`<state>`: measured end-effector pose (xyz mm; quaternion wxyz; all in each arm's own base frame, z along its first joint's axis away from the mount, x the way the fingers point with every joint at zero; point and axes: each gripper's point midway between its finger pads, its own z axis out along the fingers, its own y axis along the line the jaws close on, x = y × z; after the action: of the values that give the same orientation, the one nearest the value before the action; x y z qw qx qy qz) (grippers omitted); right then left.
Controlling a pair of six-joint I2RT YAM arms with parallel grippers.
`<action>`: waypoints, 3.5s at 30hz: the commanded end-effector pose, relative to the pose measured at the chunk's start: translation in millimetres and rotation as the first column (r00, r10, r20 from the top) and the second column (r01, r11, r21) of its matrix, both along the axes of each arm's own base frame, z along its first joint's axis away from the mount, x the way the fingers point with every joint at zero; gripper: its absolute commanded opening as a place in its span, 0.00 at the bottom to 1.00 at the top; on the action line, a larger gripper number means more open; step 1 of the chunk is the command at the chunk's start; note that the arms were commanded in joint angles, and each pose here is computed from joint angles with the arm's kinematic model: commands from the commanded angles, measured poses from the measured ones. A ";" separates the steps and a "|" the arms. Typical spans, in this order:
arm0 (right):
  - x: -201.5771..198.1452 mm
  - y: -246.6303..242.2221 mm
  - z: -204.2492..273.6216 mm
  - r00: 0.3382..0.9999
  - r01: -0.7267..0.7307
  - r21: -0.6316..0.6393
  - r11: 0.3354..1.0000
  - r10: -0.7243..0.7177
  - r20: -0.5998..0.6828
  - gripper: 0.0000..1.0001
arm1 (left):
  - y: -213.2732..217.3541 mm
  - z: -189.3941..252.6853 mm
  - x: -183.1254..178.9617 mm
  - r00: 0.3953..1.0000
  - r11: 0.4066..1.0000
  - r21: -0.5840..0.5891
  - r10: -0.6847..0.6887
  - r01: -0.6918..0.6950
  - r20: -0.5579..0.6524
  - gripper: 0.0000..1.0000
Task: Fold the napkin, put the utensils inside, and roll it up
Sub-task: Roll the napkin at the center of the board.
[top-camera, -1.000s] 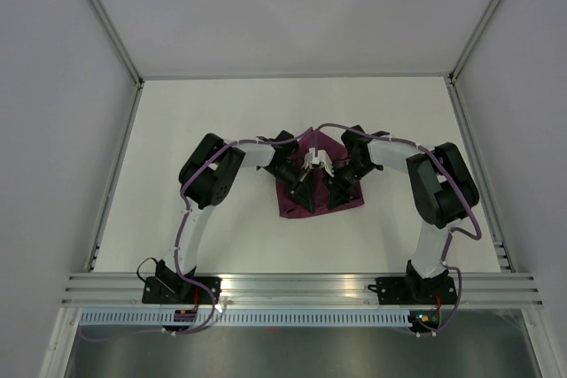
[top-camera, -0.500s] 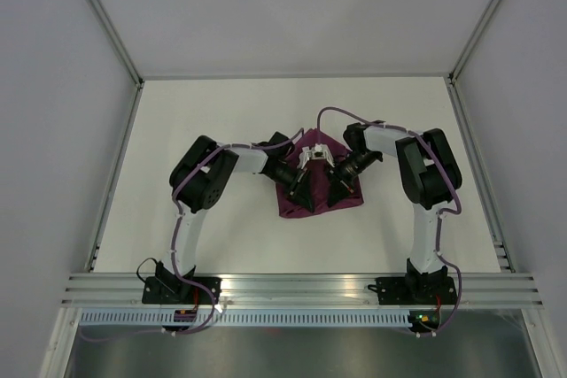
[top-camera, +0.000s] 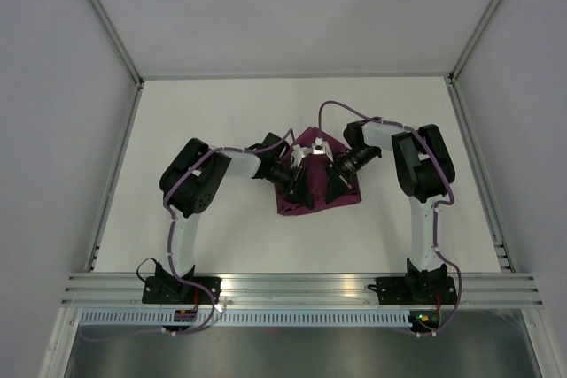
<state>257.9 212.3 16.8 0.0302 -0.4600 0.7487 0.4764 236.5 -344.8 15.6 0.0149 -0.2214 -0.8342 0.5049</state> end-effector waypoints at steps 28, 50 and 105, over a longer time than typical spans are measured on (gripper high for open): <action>19.7 -34.2 -66.7 0.992 0.048 -0.257 0.965 -0.076 -0.101 0.00 | -7.2 95.9 41.7 0.127 0.996 0.047 -0.037 -0.080 0.991 0.50; 21.3 -40.7 -71.2 0.987 0.044 -0.262 0.964 -0.082 -0.136 0.00 | -28.6 6.1 24.0 -0.093 0.906 0.424 -0.421 0.014 0.902 0.63; 79.5 -116.1 112.0 0.747 0.381 0.210 0.900 -0.433 0.504 0.54 | -11.4 -61.2 -78.9 0.784 0.877 0.125 -0.471 0.463 0.404 0.02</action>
<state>348.4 85.3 97.3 0.2889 -0.3037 0.8290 0.3703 219.1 -413.4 17.8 -0.2421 -0.5861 -0.6525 0.4148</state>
